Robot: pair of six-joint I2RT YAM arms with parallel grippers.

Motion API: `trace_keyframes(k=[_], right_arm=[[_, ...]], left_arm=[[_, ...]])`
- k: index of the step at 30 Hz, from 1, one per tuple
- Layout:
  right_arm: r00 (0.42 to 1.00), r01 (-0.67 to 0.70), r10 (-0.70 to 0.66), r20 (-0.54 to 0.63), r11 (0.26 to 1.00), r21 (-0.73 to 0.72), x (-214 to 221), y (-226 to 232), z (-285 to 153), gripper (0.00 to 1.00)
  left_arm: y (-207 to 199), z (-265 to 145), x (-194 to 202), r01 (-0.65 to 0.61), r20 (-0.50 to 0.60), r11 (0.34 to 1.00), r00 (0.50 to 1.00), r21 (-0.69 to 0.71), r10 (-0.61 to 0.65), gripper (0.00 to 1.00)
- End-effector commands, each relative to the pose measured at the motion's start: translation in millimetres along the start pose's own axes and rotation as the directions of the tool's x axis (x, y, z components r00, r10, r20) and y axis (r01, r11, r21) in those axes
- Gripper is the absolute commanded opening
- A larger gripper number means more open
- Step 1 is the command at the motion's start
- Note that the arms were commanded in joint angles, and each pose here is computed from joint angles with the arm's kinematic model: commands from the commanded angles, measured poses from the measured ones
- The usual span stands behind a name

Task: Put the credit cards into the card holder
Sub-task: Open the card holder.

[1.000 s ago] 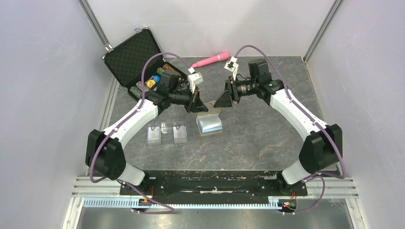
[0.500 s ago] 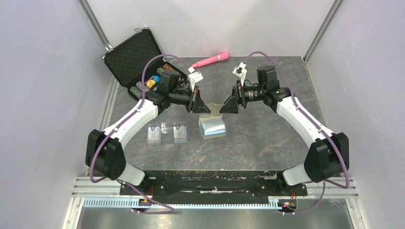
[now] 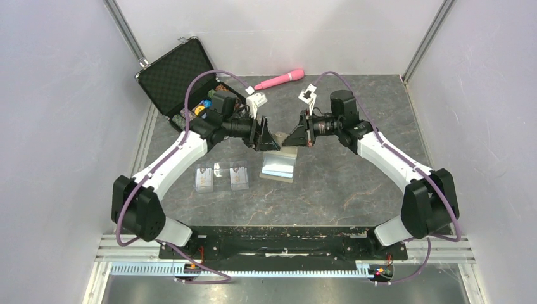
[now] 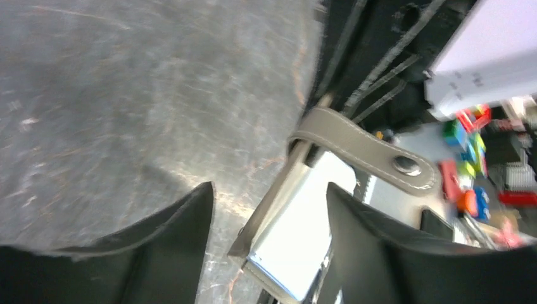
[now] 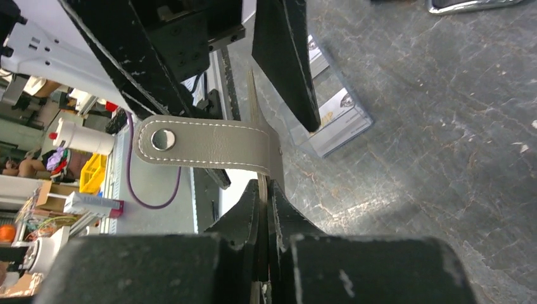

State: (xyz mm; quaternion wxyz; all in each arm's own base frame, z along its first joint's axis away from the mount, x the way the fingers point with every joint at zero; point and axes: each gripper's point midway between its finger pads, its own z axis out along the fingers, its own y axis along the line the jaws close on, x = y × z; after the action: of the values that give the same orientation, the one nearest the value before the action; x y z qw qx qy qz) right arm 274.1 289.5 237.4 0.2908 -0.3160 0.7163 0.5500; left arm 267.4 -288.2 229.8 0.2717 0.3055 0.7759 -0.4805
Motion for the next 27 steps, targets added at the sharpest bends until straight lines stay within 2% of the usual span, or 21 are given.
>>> trace_keyframes(k=[1, 2, 5, 7, 11, 16, 19, 21, 27], right_arm=[[0.995, 0.057, -0.061, 0.083, 0.997, 0.046, -25.3, -2.4, -3.6, 0.00], [0.993, 0.065, -0.071, 0.090, 0.996, 0.066, -26.4, -4.1, -5.6, 0.00], [0.988, 0.102, -0.115, 0.107, 0.987, 0.123, -29.0, -9.3, -12.0, 0.00], [0.988, 0.100, -0.116, 0.100, 0.983, 0.155, -24.8, -12.1, -16.0, 0.00], [0.986, 0.121, -0.138, 0.088, 0.977, 0.179, -21.7, -14.6, -19.0, 0.00], [0.987, 0.121, -0.139, 0.086, 0.976, 0.183, -20.0, -15.2, -19.6, 0.00], [0.987, 0.117, -0.135, 0.088, 0.976, 0.184, -20.4, -15.2, -19.6, 0.00], [0.988, 0.113, -0.131, 0.087, 0.976, 0.184, -19.6, -15.8, -19.3, 0.00], [0.988, 0.107, -0.125, 0.086, 0.976, 0.188, -17.3, -16.4, -19.8, 0.00]], left_arm=[[20.6, -40.2, -28.5, -0.111, 0.075, 0.941, 0.987, -0.320, 0.142, 0.92], [25.3, -48.1, -32.5, -0.099, 0.104, 0.921, 0.983, -0.378, 0.148, 1.00], [34.8, -64.9, -40.7, -0.030, 0.191, 0.879, 0.972, -0.475, 0.136, 1.00], [36.1, -67.8, -40.5, 0.035, 0.229, 0.878, 0.970, -0.477, 0.086, 1.00], [26.6, -54.3, -26.6, 0.166, 0.217, 0.915, 0.972, -0.368, -0.089, 1.00], [3.4, -23.6, -7.8, 0.282, 0.161, 0.951, 0.952, -0.124, -0.261, 0.98], [-1.5, -9.9, 2.8, 0.312, 0.140, 0.949, 0.942, -0.045, -0.304, 0.81], [0.3, -4.5, 8.5, 0.329, 0.125, 0.943, 0.938, -0.040, -0.322, 0.68], [3.9, -0.2, 13.4, 0.332, 0.115, 0.942, 0.939, -0.054, -0.324, 0.55]])
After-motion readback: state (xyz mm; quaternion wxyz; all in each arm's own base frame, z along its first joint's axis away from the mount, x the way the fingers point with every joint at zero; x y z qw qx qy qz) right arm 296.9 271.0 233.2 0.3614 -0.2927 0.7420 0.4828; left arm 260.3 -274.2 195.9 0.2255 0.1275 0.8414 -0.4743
